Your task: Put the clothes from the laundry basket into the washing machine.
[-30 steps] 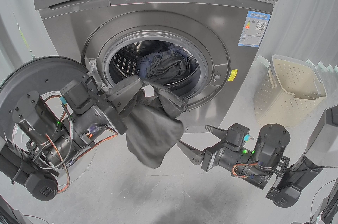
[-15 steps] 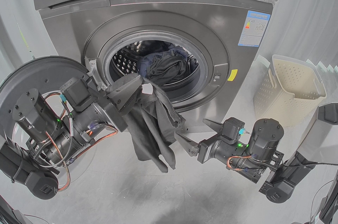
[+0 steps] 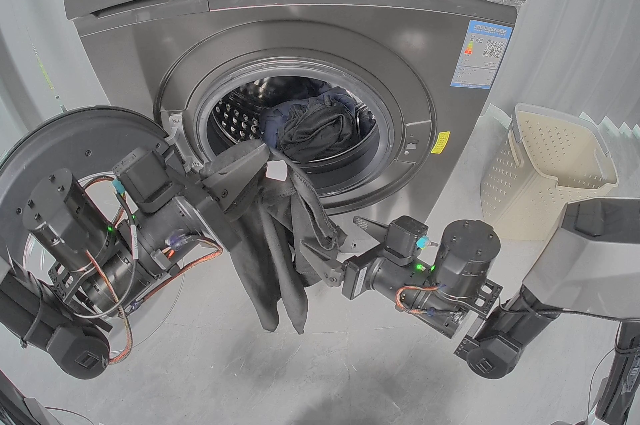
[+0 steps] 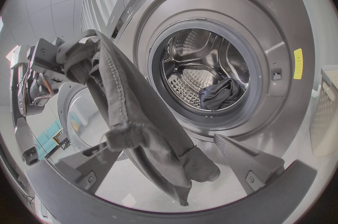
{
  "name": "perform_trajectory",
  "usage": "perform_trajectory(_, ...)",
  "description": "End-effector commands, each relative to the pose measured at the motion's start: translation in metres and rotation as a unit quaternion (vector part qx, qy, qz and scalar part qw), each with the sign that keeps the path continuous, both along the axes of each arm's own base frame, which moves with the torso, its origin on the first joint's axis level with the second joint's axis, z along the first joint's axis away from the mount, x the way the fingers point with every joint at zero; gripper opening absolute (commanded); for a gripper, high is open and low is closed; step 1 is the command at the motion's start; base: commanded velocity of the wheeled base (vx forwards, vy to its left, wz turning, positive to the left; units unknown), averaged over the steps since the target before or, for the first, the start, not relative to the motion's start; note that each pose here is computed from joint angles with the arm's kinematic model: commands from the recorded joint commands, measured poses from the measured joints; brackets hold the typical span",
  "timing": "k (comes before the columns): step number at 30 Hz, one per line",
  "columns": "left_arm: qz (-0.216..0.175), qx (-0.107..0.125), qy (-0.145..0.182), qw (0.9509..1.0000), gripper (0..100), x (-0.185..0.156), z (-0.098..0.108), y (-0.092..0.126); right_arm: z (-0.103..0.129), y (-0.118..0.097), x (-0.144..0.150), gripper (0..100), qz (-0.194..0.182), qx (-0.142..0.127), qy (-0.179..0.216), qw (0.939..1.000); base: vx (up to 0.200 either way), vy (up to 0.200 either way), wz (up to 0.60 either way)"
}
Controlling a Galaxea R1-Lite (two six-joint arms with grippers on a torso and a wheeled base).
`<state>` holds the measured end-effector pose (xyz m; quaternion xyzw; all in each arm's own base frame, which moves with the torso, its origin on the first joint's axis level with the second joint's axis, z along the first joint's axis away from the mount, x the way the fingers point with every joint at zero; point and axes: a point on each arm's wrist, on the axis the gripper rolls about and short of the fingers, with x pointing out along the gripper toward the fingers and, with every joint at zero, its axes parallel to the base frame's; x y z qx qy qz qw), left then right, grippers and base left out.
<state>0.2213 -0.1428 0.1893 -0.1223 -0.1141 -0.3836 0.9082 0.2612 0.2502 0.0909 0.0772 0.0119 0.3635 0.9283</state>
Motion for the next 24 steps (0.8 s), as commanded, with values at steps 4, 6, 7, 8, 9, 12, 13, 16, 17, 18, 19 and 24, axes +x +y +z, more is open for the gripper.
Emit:
perform_trajectory(4, 0.001, 0.000, 0.001, 1.0000, 0, 0.000, 0.000, 0.001, -0.011, 0.023, 0.027, 100, 0.001, 0.016, -0.018, 0.9997, 0.000, 0.000, 0.00)
perform_trajectory(6, 0.001, 0.001, 0.002, 1.0000, 0, 0.000, -0.001, 0.001, -0.010, 0.025, 0.029, 100, 0.000, 0.021, -0.023, 0.9995, 0.000, 0.000, 0.00)
perform_trajectory(7, 0.001, 0.001, 0.003, 1.0000, 0, 0.000, -0.002, 0.000, -0.009, 0.025, 0.030, 0, 0.000, 0.025, -0.027, 0.9993, 0.000, 0.000, 0.00)
perform_trajectory(8, 0.001, 0.001, 0.003, 1.0000, 0, 0.000, -0.002, 0.000, -0.009, 0.026, 0.030, 0, 0.000, 0.027, -0.029, 0.9992, 0.000, 0.000, 0.00)
perform_trajectory(9, 0.002, 0.002, 0.004, 1.0000, 0, 0.001, -0.002, 0.000, -0.008, 0.026, 0.030, 0, 0.000, 0.030, -0.031, 0.9991, 0.000, 0.000, 0.00)
perform_trajectory(12, 0.003, 0.002, 0.006, 1.0000, 0, 0.002, -0.003, 0.000, -0.004, 0.026, 0.029, 0, 0.002, 0.036, -0.036, 0.9987, 0.000, 0.000, 0.00)
perform_trajectory(13, 0.004, 0.003, 0.008, 1.0000, 0, 0.003, -0.004, 0.001, -0.002, 0.026, 0.028, 0, 0.002, 0.036, -0.036, 0.9987, 0.000, 0.000, 0.00)
perform_trajectory(16, 0.010, 0.006, 0.013, 0.9999, 0, 0.006, -0.007, 0.001, 0.014, 0.022, 0.021, 0, 0.003, 0.048, -0.046, 0.9978, 0.000, 0.000, 0.00)
perform_trajectory(17, 0.010, 0.006, 0.013, 0.9998, 0, 0.007, -0.007, 0.002, 0.015, 0.021, 0.020, 0, 0.003, 0.048, -0.047, 0.9977, 0.000, 0.000, 0.00)
perform_trajectory(18, 0.012, 0.007, 0.016, 0.9998, 0, 0.008, -0.009, 0.001, 0.028, 0.013, 0.012, 0, 0.002, 0.054, -0.052, 0.9972, 0.000, 0.000, 0.00)
perform_trajectory(19, 0.012, 0.007, 0.016, 0.9998, 0, 0.008, -0.009, 0.001, 0.028, 0.013, 0.012, 0, 0.002, 0.054, -0.052, 0.9972, 0.000, 0.000, 0.00)
perform_trajectory(24, 0.002, 0.010, 0.033, 0.9994, 0, 0.007, -0.016, -0.002, 0.058, -0.017, -0.013, 0, -0.006, 0.064, -0.065, 0.9958, 0.000, 0.000, 0.00)
